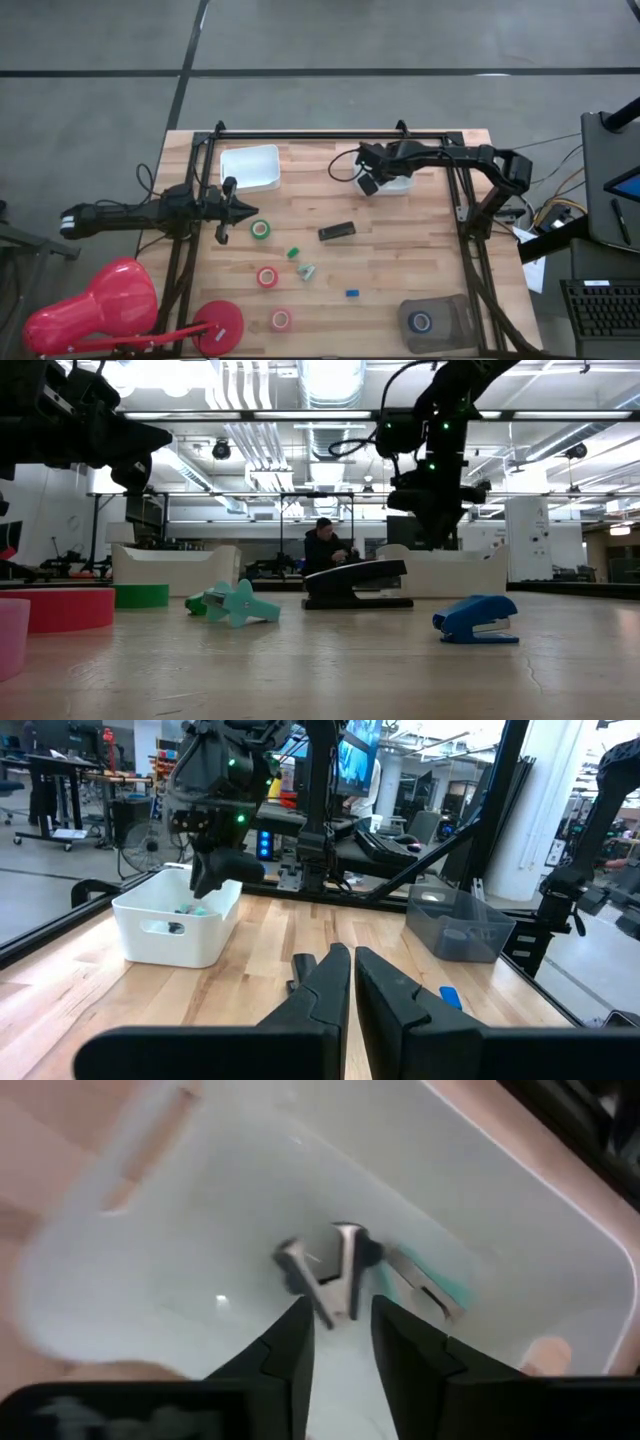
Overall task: Pick and place Stapler, Stapler remover, tape
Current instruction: Put the green staple remover into the right white bin
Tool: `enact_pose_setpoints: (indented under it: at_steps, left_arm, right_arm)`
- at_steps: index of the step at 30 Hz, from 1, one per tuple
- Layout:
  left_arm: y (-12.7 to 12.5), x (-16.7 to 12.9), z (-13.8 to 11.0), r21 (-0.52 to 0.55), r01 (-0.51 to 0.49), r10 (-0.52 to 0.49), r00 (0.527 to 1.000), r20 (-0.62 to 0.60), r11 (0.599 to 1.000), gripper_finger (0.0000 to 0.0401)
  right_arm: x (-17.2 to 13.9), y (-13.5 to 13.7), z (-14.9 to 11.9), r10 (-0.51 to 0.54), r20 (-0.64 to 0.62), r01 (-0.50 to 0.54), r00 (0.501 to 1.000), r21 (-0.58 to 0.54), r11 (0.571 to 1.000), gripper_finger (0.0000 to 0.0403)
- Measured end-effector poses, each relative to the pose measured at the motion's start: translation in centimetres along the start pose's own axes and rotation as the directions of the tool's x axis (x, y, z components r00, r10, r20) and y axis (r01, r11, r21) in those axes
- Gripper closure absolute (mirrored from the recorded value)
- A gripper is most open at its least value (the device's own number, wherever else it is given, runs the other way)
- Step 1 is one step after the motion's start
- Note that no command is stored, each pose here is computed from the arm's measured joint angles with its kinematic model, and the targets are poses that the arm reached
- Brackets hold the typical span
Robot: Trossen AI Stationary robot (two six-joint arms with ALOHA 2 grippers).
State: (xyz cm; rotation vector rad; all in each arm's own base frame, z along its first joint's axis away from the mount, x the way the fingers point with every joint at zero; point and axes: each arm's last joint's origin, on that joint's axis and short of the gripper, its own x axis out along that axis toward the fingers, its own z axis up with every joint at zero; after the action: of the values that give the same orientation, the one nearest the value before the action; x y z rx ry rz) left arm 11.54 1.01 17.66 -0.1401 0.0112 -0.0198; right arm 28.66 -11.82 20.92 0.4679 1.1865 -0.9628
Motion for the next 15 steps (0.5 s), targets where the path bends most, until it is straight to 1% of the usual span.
enact_pose_setpoints:
  at_steps: [4,9,12,15]
  left_arm:
    - [0.0,0.0,0.0,0.000,0.000,0.000,1.000,0.000,1.000,0.0378]
    - [0.0,0.0,0.0,0.000,0.000,0.000,1.000,0.000,1.000,0.0378]
    - [0.0,0.0,0.0,0.000,0.000,0.000,1.000,0.000,1.000,0.0378]
    - [0.0,0.0,0.0,0.000,0.000,0.000,1.000,0.000,1.000,0.0378]
  right_arm:
    - [-1.4,1.5,0.0,0.043,0.044,-0.040,0.998,-0.070,0.997,0.0296]
    - [-3.3,4.2,-0.2,0.140,0.138,-0.119,0.981,-0.154,0.981,0.0301]
    - [-4.6,6.2,-0.6,0.227,0.210,-0.176,0.951,-0.235,0.956,0.0306]
    - [-6.0,8.4,-1.3,0.338,0.274,-0.243,0.901,-0.327,0.913,0.0311]
